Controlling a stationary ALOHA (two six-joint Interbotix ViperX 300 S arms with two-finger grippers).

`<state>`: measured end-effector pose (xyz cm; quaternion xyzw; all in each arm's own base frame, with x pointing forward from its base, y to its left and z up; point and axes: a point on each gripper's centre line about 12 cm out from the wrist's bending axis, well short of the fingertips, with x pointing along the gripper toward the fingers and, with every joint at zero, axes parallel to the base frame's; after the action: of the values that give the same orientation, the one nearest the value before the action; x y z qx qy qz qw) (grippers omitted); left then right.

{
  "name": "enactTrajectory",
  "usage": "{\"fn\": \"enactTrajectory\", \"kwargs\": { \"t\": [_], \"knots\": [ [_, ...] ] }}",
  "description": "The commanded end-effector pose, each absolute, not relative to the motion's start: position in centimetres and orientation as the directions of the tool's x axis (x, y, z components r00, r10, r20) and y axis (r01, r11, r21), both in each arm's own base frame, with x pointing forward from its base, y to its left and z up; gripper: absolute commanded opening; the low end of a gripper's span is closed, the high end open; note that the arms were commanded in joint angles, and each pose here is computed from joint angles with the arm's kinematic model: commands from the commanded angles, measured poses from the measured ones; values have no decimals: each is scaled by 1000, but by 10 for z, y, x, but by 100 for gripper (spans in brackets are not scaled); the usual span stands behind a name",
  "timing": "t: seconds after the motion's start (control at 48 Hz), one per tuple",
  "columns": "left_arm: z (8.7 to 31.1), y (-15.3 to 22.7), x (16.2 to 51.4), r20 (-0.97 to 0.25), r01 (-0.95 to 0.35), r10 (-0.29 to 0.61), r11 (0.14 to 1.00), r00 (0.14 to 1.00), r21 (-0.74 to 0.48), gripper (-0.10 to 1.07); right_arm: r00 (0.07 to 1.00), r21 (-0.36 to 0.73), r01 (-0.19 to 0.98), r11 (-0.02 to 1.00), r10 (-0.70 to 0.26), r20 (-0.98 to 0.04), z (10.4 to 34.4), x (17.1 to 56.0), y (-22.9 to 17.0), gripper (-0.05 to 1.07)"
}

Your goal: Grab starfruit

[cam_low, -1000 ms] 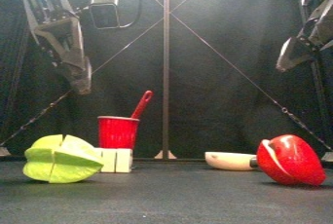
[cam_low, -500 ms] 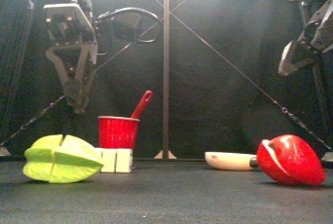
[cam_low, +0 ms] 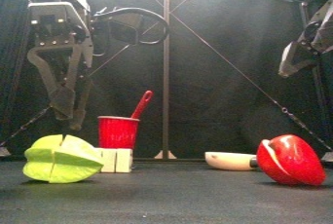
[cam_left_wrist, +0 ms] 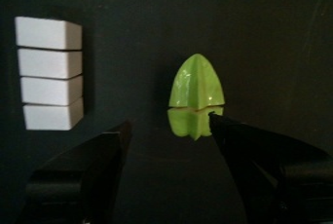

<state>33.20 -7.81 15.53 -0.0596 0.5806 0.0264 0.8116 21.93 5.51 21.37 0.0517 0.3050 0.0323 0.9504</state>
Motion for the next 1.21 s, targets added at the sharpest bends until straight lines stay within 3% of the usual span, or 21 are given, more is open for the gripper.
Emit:
{"fn": "enactTrajectory", "kwargs": {
  "t": [0.0, 0.438, 1.188],
  "knots": [
    [154, -84, 338, -936, -103, -41, 991, 351, -82, 98, 816, 125, -32, 992, 98, -570, 216, 221, 56, 101],
    [124, -92, 344, -941, -129, -76, 984, 330, -125, 98, 815, 126, -30, 992, 97, -571, 216, 222, 56, 101],
    [108, -94, 342, -951, -149, -85, 980, 296, -134, 92, 811, 123, -18, 992, 86, -578, 213, 221, 53, 101]
  ]
}}
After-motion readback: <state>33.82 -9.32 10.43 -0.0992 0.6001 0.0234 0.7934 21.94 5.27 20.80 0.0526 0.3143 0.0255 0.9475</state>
